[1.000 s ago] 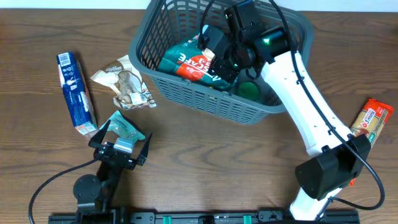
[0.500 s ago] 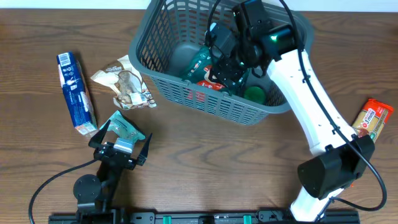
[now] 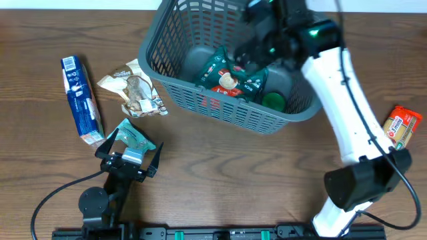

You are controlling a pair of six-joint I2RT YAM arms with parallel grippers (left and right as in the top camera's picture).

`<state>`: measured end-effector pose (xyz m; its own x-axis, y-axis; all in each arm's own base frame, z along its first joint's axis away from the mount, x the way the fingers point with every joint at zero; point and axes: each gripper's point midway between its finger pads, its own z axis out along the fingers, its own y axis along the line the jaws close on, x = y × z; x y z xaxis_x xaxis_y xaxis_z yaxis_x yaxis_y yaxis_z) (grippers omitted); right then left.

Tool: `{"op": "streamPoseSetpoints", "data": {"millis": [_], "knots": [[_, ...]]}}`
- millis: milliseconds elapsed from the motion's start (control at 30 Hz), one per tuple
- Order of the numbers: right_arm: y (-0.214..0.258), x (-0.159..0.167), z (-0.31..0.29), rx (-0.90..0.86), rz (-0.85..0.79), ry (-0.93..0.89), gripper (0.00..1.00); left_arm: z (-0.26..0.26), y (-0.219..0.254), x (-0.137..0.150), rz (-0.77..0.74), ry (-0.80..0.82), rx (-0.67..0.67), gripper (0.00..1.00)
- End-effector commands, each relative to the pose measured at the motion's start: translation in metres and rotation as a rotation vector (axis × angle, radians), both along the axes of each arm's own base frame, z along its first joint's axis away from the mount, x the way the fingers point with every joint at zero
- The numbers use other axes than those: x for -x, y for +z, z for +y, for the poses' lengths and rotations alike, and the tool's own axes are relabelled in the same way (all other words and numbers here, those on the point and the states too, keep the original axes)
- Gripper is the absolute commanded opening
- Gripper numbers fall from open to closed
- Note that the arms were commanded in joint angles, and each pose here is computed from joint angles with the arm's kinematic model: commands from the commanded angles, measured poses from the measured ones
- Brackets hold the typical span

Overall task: Pack container
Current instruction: 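Lower the pouch into the basket and open the right gripper, then move the right gripper right over the spaghetti package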

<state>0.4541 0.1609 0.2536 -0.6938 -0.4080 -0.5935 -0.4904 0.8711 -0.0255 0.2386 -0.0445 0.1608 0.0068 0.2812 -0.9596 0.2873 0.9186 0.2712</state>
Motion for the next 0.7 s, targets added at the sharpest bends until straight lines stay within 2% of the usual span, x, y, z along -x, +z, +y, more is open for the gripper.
{"op": "streamPoseSetpoints", "data": {"millis": [0,167,367,667], "knots": [[0.066,-0.002,-0.080,0.036,-0.138,-0.435,0.99,-0.004,-0.017,0.001,0.050,-0.021,-0.005,0.99],[0.093,0.043,-0.183,0.197,-0.162,-0.874,0.99,-0.004,-0.017,0.001,0.050,-0.021,-0.005,0.99],[0.074,0.102,-0.258,0.199,0.003,-1.229,0.99,-0.004,-0.017,0.001,0.050,-0.021,-0.005,0.98],[0.044,0.152,-0.336,0.125,0.198,-1.501,0.99,-0.004,-0.017,0.001,0.050,-0.021,-0.005,0.99]]}}
